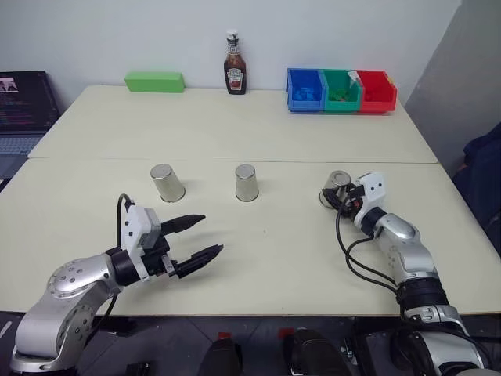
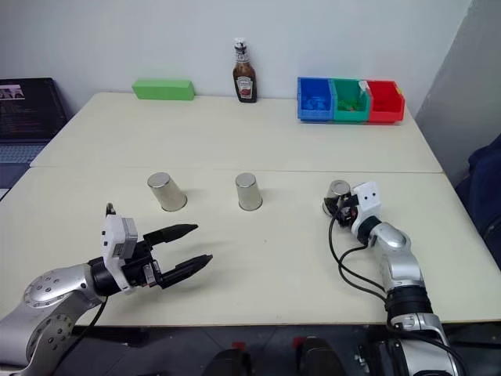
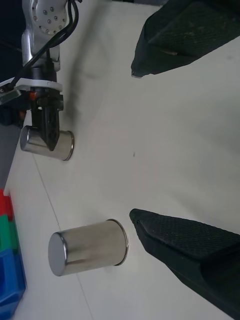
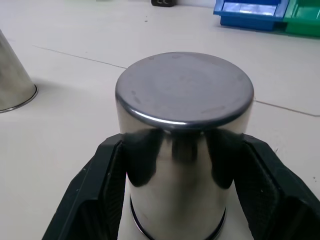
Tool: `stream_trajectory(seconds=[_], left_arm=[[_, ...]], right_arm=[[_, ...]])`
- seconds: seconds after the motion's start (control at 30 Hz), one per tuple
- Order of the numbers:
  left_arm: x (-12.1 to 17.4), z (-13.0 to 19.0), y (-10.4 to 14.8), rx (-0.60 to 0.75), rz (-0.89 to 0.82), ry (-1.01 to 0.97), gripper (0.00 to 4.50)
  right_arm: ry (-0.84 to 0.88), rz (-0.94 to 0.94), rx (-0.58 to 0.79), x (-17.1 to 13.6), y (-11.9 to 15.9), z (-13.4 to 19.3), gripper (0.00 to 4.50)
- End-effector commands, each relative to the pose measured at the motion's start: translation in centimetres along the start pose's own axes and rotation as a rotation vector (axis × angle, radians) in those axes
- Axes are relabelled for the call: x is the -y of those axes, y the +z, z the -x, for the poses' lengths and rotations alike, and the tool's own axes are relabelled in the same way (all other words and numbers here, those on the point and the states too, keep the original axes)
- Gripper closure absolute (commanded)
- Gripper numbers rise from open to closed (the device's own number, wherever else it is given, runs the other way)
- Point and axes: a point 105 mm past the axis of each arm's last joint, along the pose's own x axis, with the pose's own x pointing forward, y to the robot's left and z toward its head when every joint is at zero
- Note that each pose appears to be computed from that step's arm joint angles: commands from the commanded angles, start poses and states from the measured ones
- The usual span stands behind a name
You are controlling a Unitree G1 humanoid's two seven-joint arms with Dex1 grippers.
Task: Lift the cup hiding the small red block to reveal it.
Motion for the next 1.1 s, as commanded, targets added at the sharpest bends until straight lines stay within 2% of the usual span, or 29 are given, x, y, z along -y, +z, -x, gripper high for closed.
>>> stream_trajectory(seconds=[0.03,0.23,0.3,0.53,0.7,0.87,0.9,1.1], left_arm=[[0.5,-0.1,0.8,0.023,-0.041,-0.010,0.00],[0.5,0.0,0.7,0.023,-0.037,-0.007,0.00],[0.6,0.0,0.6,0.023,-0.036,-0.009,0.00],[0.9,-0.4,0.5,0.030,-0.028,-0.033,0.00],[0.7,-1.1,0.6,0.034,-0.031,-0.052,0.00],[0.4,-1.3,0.8,0.037,-0.038,-0.060,0.00],[0.4,-1.3,0.8,0.034,-0.041,-0.062,0.00],[0.4,-1.2,0.9,0.036,-0.040,-0.054,0.00]], right_arm=[[-0.012,0.096,0.108,0.7,4.2,0.7,1.85],[-0.026,0.110,0.116,1.0,7.6,2.7,1.85],[-0.037,0.091,0.085,1.1,7.8,3.7,1.85],[-0.161,0.034,-0.077,2.9,3.8,8.3,1.85],[-0.197,-0.075,-0.050,2.6,1.8,8.3,1.85],[-0.200,-0.108,-0.047,2.1,0.4,7.8,1.85],[-0.193,-0.112,-0.056,1.8,-0.1,7.7,1.50],[-0.187,-0.090,-0.082,1.6,-1.3,8.2,0.13]])
